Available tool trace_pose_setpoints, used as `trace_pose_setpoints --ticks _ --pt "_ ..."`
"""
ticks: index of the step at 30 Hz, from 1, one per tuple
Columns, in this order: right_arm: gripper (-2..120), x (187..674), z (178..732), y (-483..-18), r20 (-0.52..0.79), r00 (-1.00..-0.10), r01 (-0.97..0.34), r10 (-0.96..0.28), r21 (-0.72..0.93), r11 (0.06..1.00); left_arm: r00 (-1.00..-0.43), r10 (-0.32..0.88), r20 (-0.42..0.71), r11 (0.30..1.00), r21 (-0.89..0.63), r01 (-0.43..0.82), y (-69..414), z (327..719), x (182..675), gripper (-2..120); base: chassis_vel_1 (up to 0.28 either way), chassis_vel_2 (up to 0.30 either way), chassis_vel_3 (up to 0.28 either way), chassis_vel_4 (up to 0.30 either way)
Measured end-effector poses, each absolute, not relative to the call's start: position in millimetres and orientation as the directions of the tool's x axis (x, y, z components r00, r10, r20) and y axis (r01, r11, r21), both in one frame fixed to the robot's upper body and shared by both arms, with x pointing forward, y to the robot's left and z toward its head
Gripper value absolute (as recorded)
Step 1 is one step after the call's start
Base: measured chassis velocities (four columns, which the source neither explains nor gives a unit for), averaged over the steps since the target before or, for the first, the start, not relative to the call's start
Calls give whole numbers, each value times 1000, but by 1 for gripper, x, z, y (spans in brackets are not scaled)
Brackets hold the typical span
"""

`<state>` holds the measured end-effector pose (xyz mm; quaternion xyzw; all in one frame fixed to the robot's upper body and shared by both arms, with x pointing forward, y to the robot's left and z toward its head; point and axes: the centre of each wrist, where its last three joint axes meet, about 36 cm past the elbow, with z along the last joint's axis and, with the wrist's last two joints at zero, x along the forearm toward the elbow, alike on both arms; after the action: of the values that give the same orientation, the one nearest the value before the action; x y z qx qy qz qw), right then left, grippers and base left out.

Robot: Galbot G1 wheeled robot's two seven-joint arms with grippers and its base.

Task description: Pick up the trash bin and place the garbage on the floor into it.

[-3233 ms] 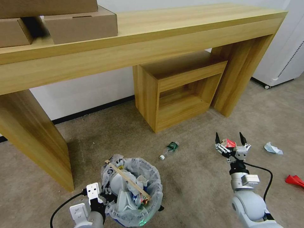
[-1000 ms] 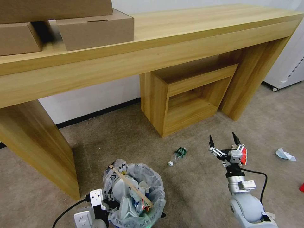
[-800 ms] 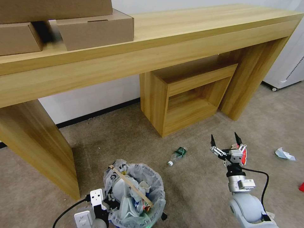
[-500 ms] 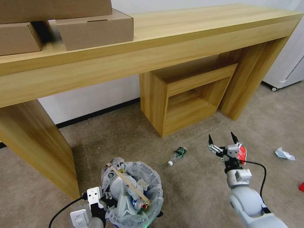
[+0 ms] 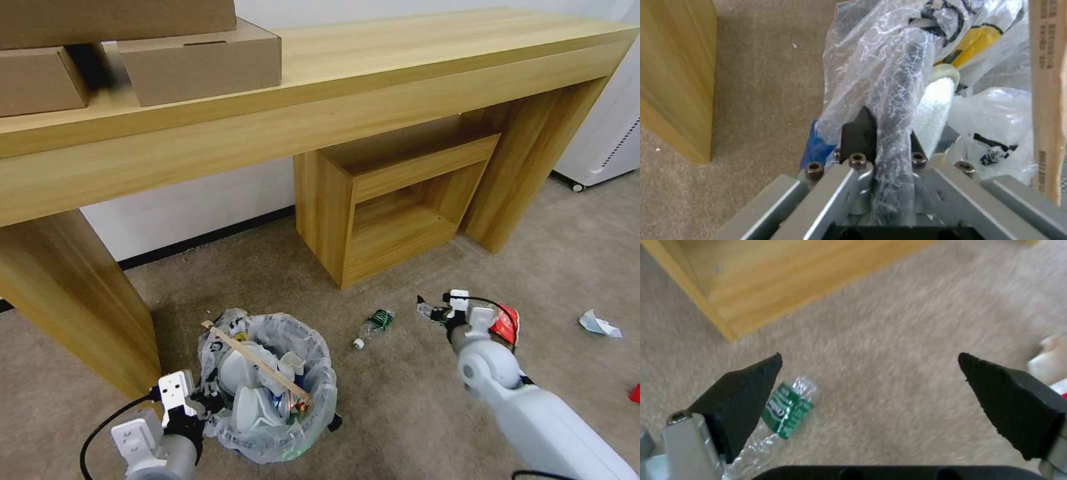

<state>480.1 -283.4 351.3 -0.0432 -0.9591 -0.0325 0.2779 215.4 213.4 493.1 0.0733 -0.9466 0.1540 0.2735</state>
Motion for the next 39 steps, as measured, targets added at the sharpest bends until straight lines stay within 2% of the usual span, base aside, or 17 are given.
trace_pose_setpoints --ticks 5,6,12,22,39 --pt "100 517 344 -249 558 -829 86 33 69 994 -831 -67 552 940 -244 -238 214 487 217 0 0 0 0 0" --pt "100 531 343 -230 554 -833 74 14 87 994 -828 -70 556 940 -242 -242 214 485 217 0 0 0 0 0" --pt "100 551 324 -193 570 -822 62 -4 97 993 -823 -79 562 938 -237 -252 215 482 217 0 0 0 0 0" --pt "100 546 273 -195 667 -743 163 58 96 982 -810 -93 579 938 -222 -266 212 471 218 0 0 0 0 0" --pt "100 549 234 -203 639 -765 165 79 75 983 -801 -86 592 945 -206 -253 204 462 214 0 0 0 0 0"
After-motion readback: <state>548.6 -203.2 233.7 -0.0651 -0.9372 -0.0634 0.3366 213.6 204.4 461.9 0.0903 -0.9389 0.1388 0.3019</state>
